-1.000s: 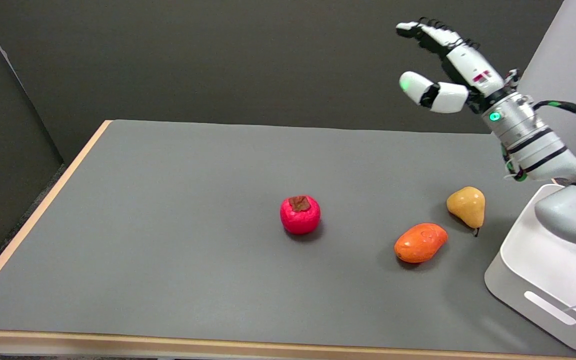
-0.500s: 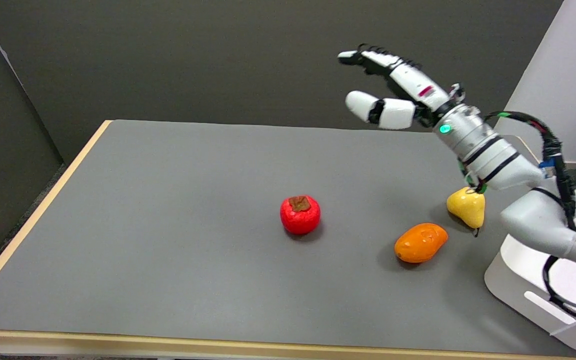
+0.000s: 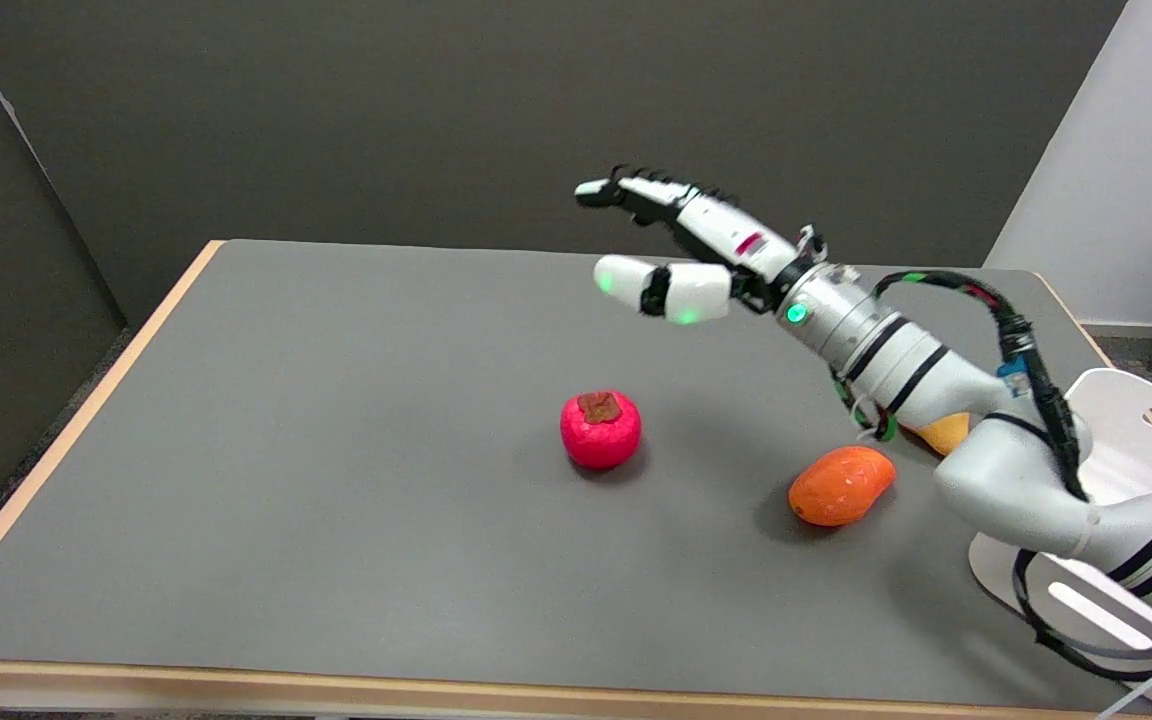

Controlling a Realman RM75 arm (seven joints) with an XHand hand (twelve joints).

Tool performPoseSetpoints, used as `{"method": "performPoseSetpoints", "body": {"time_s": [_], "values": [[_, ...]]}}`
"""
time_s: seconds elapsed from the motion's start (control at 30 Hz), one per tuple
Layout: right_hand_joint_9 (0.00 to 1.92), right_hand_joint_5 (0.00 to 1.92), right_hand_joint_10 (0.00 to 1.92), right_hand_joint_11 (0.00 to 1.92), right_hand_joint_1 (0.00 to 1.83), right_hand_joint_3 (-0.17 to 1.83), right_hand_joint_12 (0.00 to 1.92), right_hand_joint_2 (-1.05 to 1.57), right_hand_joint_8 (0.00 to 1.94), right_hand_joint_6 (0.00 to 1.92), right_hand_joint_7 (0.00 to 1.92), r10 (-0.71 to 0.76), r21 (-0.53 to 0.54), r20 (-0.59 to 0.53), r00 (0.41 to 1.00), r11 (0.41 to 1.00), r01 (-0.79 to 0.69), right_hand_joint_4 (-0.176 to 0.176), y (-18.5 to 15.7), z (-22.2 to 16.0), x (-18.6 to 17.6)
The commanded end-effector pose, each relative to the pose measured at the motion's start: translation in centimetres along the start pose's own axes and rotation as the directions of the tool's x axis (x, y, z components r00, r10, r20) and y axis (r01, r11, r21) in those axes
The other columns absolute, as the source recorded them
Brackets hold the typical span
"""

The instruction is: Pick up tomato.

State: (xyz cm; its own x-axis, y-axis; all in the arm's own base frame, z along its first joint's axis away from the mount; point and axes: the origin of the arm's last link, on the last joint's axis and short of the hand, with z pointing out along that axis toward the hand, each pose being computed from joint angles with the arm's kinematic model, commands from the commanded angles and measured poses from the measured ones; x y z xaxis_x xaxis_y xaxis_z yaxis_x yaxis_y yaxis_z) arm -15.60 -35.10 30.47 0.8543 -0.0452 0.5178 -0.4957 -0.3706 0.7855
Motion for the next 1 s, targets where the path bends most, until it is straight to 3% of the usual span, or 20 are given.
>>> {"method": "performPoseSetpoints", "body": {"time_s": [0.03,0.13,0.2,0.3,0.37,0.5,1.0], "values": [[0.06,0.14,0.52,0.0,0.21,0.99,1.01,0.58,0.27,0.43,0.14,-0.109,-0.028,0.14,0.984,0.993,0.114,0.088,-1.7,0.6,-4.1],[0.04,0.13,0.51,0.0,0.24,1.0,1.0,0.58,0.27,0.44,0.13,-0.212,-0.035,0.164,0.963,0.975,0.221,0.087,-1.1,0.9,-4.2],[0.01,0.11,0.51,0.02,0.39,1.03,0.91,0.59,0.32,0.47,0.09,-0.264,-0.039,0.187,0.946,0.96,0.276,0.08,-0.7,0.9,-4.5],[0.03,0.11,0.46,0.0,0.29,0.97,0.95,0.57,0.25,0.4,0.1,-0.315,-0.044,0.221,0.923,0.942,0.332,0.083,-0.1,0.4,-5.1],[0.02,0.12,0.44,0.0,0.32,0.9,0.92,0.59,0.22,0.34,0.1,-0.349,-0.042,0.236,0.907,0.929,0.368,0.081,0.2,0.0,-5.4],[0.04,0.07,0.34,0.0,0.34,0.97,0.9,0.54,0.18,0.39,0.08,-0.402,-0.033,0.253,0.88,0.906,0.423,0.078,0.7,-0.3,-5.7],[0.03,0.06,0.29,0.0,0.34,0.95,0.89,0.53,0.15,0.37,0.07,-0.411,-0.038,0.296,0.862,0.897,0.441,0.073,1.4,-1.1,-6.3]]}}
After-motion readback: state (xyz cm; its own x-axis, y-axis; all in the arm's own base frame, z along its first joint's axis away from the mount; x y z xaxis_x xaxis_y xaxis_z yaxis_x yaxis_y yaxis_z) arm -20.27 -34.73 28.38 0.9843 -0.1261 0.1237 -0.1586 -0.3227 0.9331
